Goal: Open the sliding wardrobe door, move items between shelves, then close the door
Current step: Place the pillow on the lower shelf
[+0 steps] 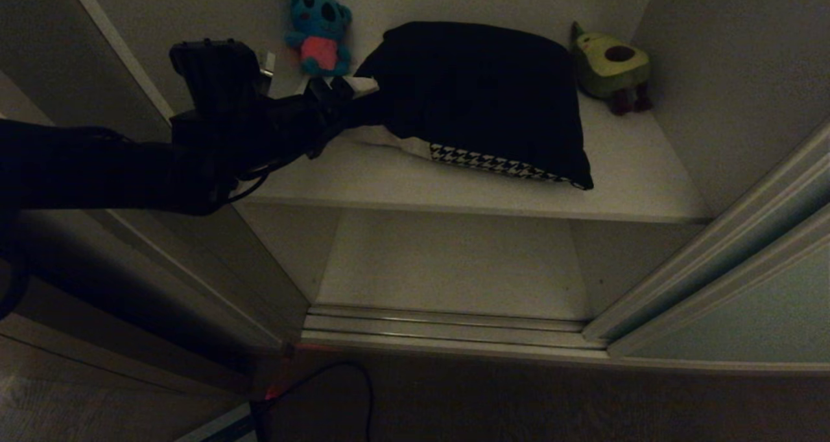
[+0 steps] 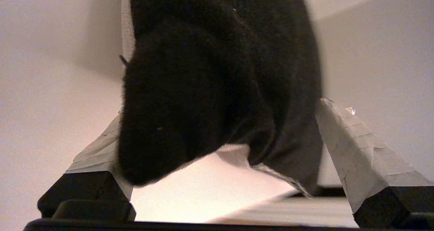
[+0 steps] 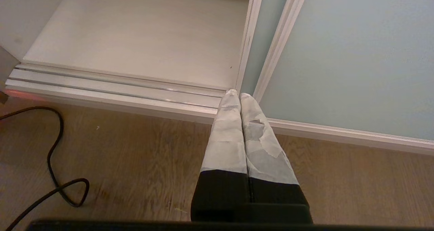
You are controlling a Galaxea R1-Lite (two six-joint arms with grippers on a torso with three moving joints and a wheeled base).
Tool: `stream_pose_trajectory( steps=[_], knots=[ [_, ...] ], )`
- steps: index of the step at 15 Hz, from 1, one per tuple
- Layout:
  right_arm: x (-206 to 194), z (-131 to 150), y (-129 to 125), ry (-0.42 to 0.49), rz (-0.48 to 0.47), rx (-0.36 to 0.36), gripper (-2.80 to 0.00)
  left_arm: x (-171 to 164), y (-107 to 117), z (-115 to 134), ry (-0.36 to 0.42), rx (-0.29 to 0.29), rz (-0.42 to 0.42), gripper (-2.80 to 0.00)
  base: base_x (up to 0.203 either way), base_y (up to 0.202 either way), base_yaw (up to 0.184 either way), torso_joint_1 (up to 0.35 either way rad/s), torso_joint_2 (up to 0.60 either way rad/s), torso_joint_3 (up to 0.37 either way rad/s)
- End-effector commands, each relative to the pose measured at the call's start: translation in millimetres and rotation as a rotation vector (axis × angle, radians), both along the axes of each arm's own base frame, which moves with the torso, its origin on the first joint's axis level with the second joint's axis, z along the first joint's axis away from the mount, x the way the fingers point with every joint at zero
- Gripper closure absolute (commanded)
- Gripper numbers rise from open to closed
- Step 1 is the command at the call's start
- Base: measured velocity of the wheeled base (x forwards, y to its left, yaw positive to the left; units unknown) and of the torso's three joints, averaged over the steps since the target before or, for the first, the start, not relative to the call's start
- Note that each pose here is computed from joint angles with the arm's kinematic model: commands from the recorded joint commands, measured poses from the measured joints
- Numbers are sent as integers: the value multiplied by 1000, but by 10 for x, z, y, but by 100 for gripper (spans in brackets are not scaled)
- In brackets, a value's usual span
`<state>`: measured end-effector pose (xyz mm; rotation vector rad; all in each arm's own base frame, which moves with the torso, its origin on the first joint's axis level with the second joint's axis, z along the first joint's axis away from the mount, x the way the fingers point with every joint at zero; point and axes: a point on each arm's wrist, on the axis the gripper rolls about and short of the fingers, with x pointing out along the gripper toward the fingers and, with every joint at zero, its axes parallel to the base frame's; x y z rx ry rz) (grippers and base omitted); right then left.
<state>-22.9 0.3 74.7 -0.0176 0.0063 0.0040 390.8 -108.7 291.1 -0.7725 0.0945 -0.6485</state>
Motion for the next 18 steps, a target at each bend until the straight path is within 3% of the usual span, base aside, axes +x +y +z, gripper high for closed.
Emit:
stream_pose_trajectory(
  steps=[1,3,9,16,17,18],
  knots=[
    [3,-13,0,4,1,1,0,-220,68,174,-48,-12,-44,-280,0,0,0,0,0,0],
    [3,-13,0,4,1,1,0,-159,52,102,-61,-6,-81,-280,0,0,0,0,0,0],
    [3,-13,0,4,1,1,0,293,-58,-412,4,10,-83,-280,0,0,0,0,0,0],
    [3,-10,0,3,1,-1,0,428,-81,-299,-41,5,-86,-280,0,0,0,0,0,0],
    [3,-11,0,4,1,0,0,430,-82,-294,-38,6,-86,0,0,0,0,0,0,0],
    [2,-9,0,3,1,0,0,440,-78,-291,-38,7,-85,0,0,0,0,0,0,0]
  ],
)
